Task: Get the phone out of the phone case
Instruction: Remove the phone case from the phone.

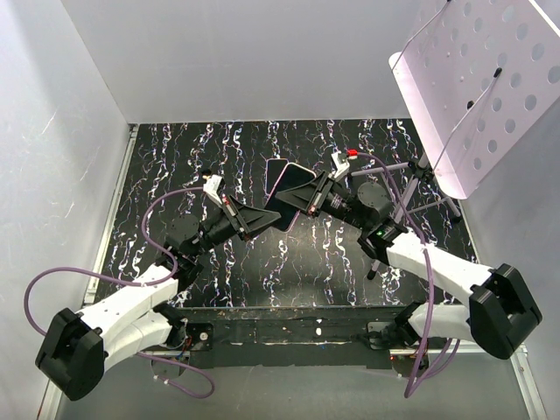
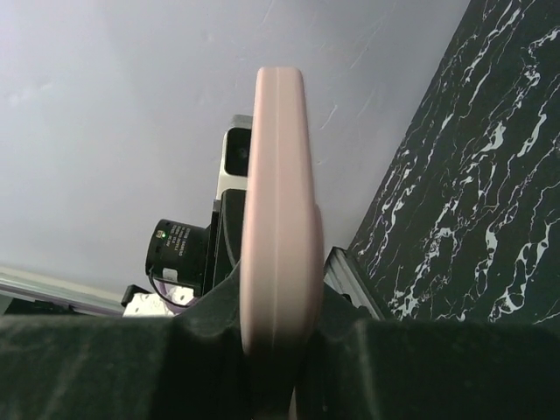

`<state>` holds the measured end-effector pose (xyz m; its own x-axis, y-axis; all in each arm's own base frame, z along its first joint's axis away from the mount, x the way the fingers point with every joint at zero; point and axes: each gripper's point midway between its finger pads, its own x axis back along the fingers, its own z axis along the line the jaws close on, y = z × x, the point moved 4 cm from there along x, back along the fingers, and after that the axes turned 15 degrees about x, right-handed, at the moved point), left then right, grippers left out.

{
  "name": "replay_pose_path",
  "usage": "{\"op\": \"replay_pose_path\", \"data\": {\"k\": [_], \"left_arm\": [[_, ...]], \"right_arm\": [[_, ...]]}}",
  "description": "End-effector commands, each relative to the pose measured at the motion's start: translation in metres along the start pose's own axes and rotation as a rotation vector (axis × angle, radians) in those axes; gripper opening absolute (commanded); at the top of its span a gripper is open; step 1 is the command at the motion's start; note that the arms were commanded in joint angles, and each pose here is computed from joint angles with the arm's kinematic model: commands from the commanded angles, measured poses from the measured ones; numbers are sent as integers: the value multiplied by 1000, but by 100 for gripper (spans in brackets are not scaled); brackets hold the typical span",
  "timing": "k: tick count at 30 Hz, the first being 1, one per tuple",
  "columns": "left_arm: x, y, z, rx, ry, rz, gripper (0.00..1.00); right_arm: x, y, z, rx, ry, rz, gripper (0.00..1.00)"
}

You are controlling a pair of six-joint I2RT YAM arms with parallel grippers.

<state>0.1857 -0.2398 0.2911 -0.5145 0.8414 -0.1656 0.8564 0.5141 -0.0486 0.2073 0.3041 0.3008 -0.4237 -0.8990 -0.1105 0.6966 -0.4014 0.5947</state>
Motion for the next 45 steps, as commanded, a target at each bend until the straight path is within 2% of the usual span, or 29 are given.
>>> {"op": "replay_pose_path", "data": {"k": [1, 3, 5, 7, 10, 14, 22, 30, 36, 45], "left_arm": [[-8, 27, -57, -5, -201, -187, 0], [-2, 34, -59, 13, -204, -252, 0], [5, 39, -62, 20, -193, -317, 0], [11, 44, -62, 40, -168, -375, 0], [15, 50, -66, 57, -159, -430, 0], [10, 50, -70, 116, -174, -411, 0], [6, 45, -68, 200, -207, -350, 0], [12, 41, -62, 232, -215, -335, 0], [18, 40, -56, 257, -217, -337, 0], [19, 40, -52, 267, -214, -336, 0]], "right_arm": [[28, -64, 28, 102, 142, 363, 31], [32, -60, 28, 130, 122, 332, 52], [37, -58, 28, 147, 116, 294, 67], [41, -55, 29, 167, 116, 239, 75], [45, -48, 34, 197, 131, 175, 78], [39, -42, 36, 247, 127, 126, 76], [7, -18, 46, 347, 134, 69, 60], [-18, -8, 38, 337, 85, 50, 51], [-29, -6, 24, 317, 19, 35, 37], [-38, 8, 13, 274, -39, -84, 39]]}}
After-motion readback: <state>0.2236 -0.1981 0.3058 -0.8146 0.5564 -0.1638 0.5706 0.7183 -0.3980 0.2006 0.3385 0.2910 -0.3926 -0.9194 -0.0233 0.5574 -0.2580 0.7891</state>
